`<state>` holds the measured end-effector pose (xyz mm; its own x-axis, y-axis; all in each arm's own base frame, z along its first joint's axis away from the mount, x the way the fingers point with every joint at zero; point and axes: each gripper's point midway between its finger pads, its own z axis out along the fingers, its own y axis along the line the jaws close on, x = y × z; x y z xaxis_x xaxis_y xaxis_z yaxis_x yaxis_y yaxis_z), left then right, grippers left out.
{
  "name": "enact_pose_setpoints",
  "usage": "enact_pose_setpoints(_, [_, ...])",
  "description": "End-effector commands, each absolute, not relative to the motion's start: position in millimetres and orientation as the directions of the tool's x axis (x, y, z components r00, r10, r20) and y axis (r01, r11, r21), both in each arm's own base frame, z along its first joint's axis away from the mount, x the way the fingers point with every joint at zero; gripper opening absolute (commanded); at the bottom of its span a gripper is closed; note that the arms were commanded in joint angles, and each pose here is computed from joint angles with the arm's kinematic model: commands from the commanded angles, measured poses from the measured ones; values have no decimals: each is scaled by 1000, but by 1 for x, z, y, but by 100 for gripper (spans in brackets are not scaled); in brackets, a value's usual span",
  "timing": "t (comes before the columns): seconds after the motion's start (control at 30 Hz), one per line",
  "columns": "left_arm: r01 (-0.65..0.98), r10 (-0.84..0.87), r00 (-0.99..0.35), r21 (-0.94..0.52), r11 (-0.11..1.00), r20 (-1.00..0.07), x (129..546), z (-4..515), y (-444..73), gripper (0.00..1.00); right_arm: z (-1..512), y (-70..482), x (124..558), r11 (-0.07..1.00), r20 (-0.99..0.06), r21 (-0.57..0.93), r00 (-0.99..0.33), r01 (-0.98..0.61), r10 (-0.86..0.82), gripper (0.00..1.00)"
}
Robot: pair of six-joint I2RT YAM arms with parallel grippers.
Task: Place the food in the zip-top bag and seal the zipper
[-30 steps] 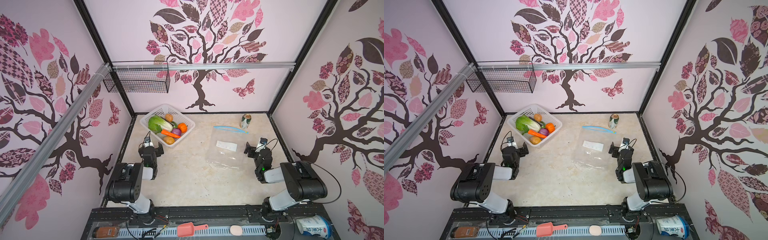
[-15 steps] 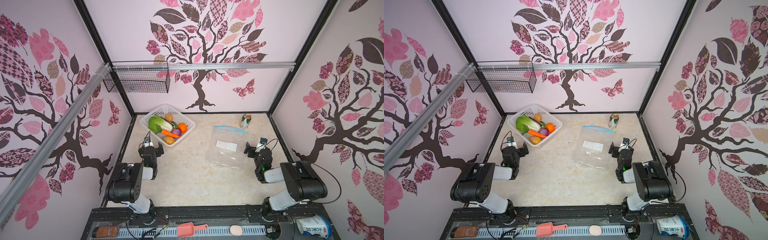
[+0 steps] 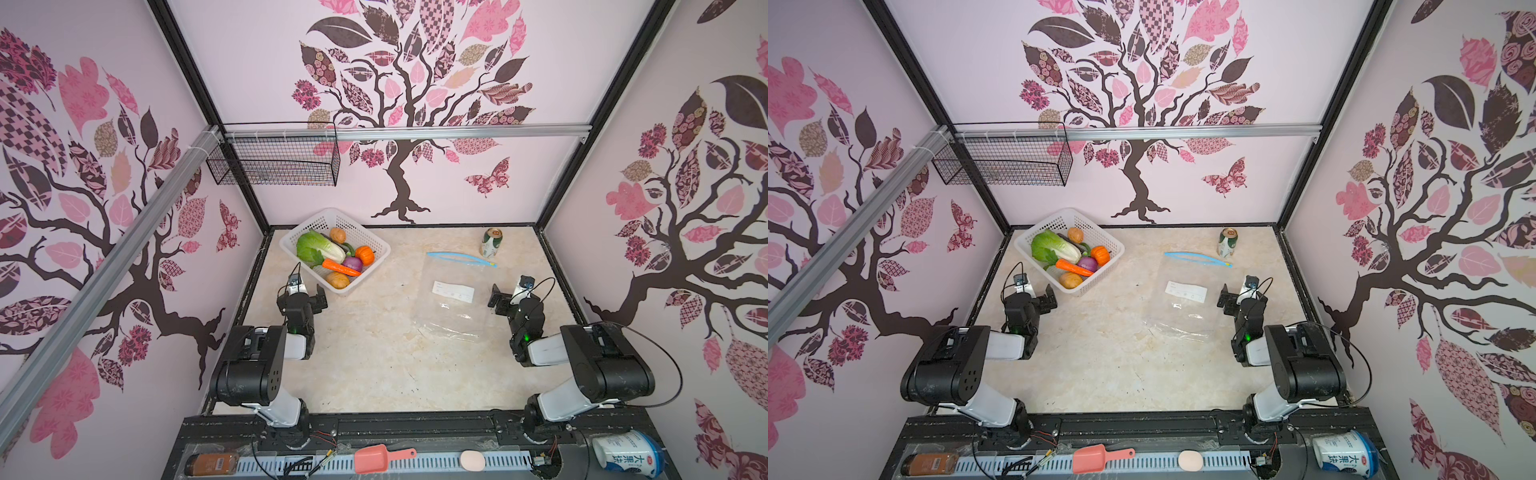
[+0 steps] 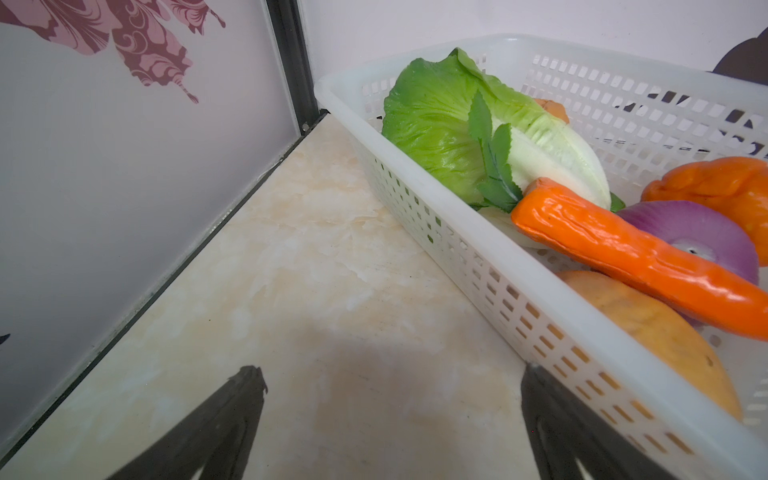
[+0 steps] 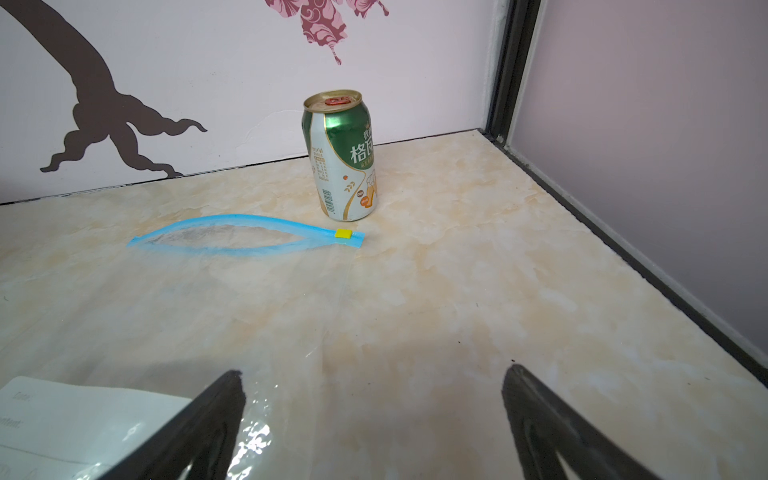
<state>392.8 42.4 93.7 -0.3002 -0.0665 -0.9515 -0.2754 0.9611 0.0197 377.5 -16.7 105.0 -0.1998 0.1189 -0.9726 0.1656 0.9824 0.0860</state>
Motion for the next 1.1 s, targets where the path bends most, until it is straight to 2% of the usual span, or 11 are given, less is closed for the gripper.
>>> enact_pose_setpoints(0.0, [-279, -63, -275, 16, 960, -959, 395, 103, 43, 99, 111, -15, 385, 984, -977, 84, -184, 160, 113, 99])
enact_pose_setpoints(0.27, [-272, -48, -242, 20, 962, -969, 389, 111, 41, 99, 125, -21, 375, 978, -985, 98, -124, 185, 122, 100])
enact_pose_setpoints(0.4, [-306, -54, -255, 28, 952, -965, 384, 134, 44, 99, 139, -19, 379, 979, -981, 94, -152, 182, 122, 99])
enact_pose_setpoints(0.57, [-387, -113, -295, 11, 922, -949, 379, 174, 56, 99, 150, -18, 391, 966, -937, 145, -283, 215, 204, 99])
enact_pose_setpoints(0.7, [-445, -199, -307, -45, 895, -931, 377, 196, 63, 99, 157, -5, 397, 945, -867, 247, -388, 213, 314, 100])
enact_pose_setpoints(0.77, [-451, -256, -333, -85, 889, -907, 380, 205, 60, 99, 160, 14, 398, 931, -818, 331, -444, 156, 365, 100])
enact_pose_setpoints(0.93, [-340, -343, -420, -205, 918, -840, 395, 217, 28, 99, 148, 56, 393, 858, -670, 510, -596, 64, 443, 100])
enact_pose_setpoints(1.07, [-146, -325, -488, -291, 945, -810, 401, 224, -14, 98, 121, 61, 390, 858, -590, 504, -688, 95, 423, 99])
